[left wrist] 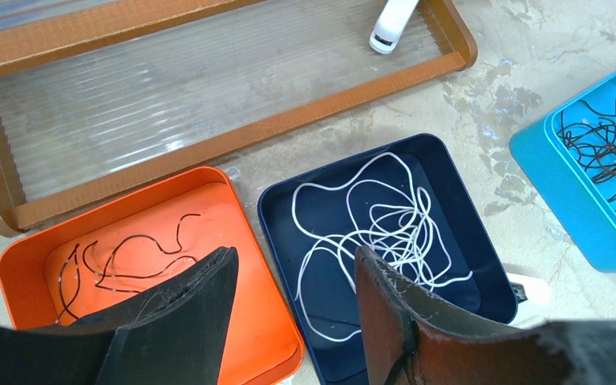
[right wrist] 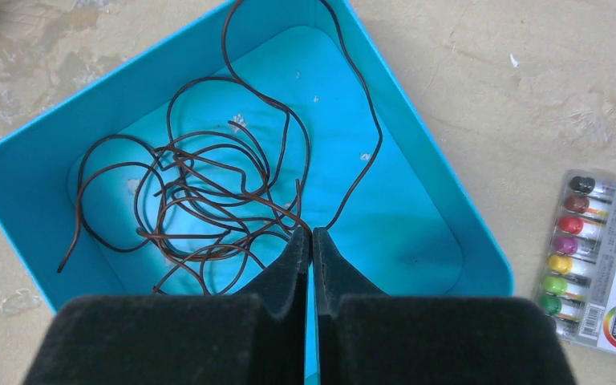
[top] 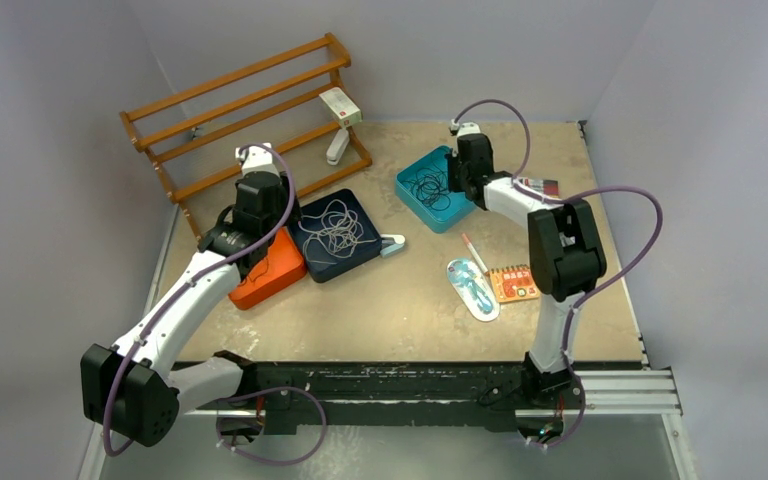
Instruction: Untangle the cables
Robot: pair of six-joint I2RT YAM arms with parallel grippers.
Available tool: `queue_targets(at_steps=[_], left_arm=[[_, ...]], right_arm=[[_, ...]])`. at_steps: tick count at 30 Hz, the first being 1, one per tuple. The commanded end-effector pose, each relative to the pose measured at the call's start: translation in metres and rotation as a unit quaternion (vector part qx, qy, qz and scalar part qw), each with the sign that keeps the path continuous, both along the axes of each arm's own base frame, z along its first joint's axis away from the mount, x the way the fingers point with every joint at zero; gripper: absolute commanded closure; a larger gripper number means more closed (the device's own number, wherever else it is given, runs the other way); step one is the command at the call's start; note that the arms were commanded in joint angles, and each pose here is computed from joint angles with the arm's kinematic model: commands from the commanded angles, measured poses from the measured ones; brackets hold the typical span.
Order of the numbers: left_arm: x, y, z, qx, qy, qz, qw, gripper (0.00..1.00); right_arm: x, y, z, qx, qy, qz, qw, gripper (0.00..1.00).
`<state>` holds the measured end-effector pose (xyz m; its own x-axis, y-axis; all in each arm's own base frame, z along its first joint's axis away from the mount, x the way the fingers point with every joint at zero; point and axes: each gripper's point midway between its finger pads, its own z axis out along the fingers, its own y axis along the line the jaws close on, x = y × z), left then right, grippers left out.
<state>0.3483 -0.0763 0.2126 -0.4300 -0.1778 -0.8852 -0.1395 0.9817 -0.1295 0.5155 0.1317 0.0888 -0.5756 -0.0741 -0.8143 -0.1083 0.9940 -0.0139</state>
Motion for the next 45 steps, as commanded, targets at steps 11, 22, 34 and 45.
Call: queue_targets(at_steps=[11, 22, 34, 45], left_arm=[[0.005, 0.0, 0.022, -0.005, -0.028, -0.001, 1.0, 0.45], [0.0, 0.015, 0.043, -0.015, -0.072, 0.041, 0.996, 0.33], [-0.01, 0.026, 0.087, -0.061, -0.159, 0.07, 0.983, 0.27], [-0.044, 0.051, 0.091, -0.085, -0.193, 0.117, 0.97, 0.27]], right_arm=[[0.007, -0.001, 0.028, 0.013, -0.029, -0.014, 0.999, 0.67], [-0.036, -0.01, 0.175, 0.081, -0.228, -0.004, 0.97, 0.42], [-0.151, -0.01, 0.29, 0.113, -0.422, 0.111, 0.893, 0.18], [-0.209, -0.048, 0.275, 0.129, -0.457, 0.048, 0.879, 0.01]])
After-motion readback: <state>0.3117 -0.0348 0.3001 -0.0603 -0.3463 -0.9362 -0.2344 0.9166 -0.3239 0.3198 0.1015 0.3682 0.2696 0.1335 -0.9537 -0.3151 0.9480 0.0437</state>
